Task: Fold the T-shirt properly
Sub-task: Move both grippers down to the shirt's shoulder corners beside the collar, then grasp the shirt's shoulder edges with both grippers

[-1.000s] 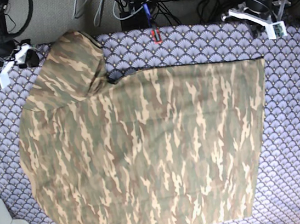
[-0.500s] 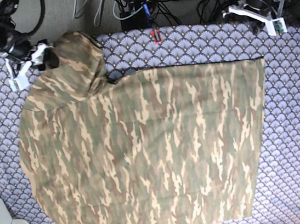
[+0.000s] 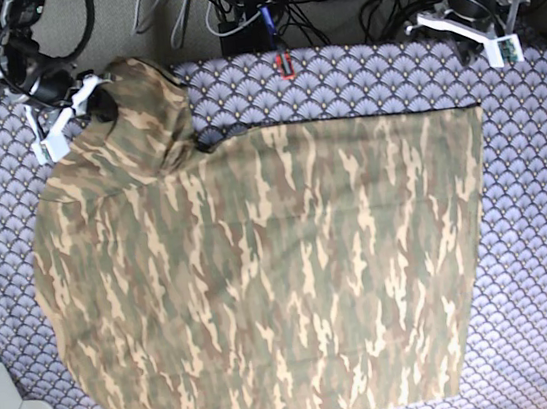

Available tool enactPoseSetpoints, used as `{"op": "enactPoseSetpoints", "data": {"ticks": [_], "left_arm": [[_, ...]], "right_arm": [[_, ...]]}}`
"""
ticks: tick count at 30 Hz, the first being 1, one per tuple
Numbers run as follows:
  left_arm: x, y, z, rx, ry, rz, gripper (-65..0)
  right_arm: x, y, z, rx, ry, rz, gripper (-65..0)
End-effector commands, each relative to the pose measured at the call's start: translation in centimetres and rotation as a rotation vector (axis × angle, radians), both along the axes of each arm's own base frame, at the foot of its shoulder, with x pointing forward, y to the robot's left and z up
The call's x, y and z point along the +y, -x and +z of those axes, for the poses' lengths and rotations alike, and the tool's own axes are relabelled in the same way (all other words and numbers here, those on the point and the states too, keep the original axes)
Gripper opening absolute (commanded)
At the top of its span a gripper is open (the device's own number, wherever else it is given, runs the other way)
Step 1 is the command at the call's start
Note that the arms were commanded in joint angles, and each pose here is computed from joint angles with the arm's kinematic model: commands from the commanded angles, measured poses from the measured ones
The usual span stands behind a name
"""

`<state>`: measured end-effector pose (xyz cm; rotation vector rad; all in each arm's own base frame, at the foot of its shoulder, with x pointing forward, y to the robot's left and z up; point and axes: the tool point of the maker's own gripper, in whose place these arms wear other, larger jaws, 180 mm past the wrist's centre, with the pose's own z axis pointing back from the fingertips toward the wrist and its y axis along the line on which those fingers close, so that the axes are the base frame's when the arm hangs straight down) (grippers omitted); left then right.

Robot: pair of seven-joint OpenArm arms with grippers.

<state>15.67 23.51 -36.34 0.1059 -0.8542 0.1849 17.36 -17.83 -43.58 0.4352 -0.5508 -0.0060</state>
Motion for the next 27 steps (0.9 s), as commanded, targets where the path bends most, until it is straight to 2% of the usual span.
{"op": "enactPoseSetpoints", "data": {"ticks": [1,12,21,27], "left_arm": [[0.3,-1.0,1.2,-0.054,-0.018,-0.003,-64.6],[1.1,-5.8,1.1,-0.133,0.000,0.027,-64.6],[6.0,-6.1,-0.4,-0.121,-0.018,0.169,-64.5],[7.3,-6.4,-0.2,-0.132,-0.030,0.197,-64.2]], "right_arm": [[-0.5,1.7,-1.1,0.086,0.050,0.042,-65.0],[-1.1,1.5,-1.0,0.085,0.068,0.051,-65.0],[-0.9,1.6,-1.0,0.088,0.066,0.056,-65.0],[-0.9,1.7,-1.1,0.091,0.066,0.058,-65.0]]}}
